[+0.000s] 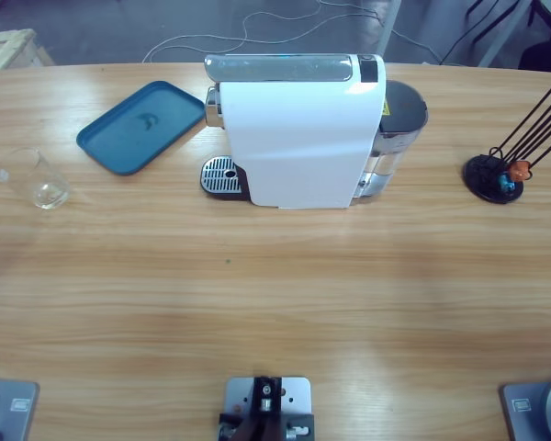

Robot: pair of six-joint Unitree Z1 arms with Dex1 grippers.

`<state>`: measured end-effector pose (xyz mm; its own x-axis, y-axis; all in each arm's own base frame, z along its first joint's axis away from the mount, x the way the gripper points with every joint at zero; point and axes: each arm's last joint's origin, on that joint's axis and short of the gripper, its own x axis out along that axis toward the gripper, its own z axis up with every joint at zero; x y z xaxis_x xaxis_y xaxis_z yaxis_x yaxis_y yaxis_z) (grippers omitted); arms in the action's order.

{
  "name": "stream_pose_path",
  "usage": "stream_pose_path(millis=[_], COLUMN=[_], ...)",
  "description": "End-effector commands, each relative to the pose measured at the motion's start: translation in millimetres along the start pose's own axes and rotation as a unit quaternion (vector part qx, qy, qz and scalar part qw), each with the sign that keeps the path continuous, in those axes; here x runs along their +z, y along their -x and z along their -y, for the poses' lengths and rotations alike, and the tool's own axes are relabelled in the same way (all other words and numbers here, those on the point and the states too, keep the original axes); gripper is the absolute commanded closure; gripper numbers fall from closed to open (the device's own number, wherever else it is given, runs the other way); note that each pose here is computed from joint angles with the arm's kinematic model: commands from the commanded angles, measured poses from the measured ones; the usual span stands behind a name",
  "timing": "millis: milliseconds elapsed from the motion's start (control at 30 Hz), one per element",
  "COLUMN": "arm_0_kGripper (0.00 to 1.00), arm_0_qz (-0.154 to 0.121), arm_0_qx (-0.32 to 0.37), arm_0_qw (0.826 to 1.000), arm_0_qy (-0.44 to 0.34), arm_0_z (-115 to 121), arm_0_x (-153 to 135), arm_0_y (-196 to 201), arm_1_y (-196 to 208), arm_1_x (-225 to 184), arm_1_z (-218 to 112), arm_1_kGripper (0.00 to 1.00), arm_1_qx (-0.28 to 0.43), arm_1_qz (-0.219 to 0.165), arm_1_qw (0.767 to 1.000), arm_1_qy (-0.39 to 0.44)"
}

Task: Pour coffee

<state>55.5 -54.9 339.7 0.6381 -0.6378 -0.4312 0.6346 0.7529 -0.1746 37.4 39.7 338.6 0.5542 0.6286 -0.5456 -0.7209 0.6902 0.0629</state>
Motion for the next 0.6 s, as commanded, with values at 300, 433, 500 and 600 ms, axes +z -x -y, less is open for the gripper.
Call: stream_pose_path(millis=[300,433,500,600], arm_0_kGripper=[0.022,0.119,0.151,0.253], arm_0_qz=[-0.132,-0.165,-0.183,-0.201], arm_0_qx=[-0.036,-0.027,-0.038,-0.057], arm_0_qw=[0.948,0.924,0.913,0.907], arm_0_qy=[0.289,0.344,0.361,0.366], arm_0_z=[11.7,4.3,1.2,1.5], arm_0_x=[143.2,130.6,126.0,125.5], arm_0_y=[-222.0,-241.9,-251.0,-267.8], arm_1_y=[-15.9,-14.0,-15.8,-18.8], arm_1_x=[49.0,36.1,35.3,29.8], arm_1_z=[9.6,11.5,12.3,12.5], arm_1_kGripper=[0.000,0.000,0.000,0.000], arm_1_qx=[-0.074,-0.096,-0.101,-0.101], arm_1_qz=[-0.130,-0.133,-0.133,-0.123], arm_1_qw=[0.989,0.986,0.986,0.987], arm_1_qy=[-0.014,-0.011,-0.010,-0.010])
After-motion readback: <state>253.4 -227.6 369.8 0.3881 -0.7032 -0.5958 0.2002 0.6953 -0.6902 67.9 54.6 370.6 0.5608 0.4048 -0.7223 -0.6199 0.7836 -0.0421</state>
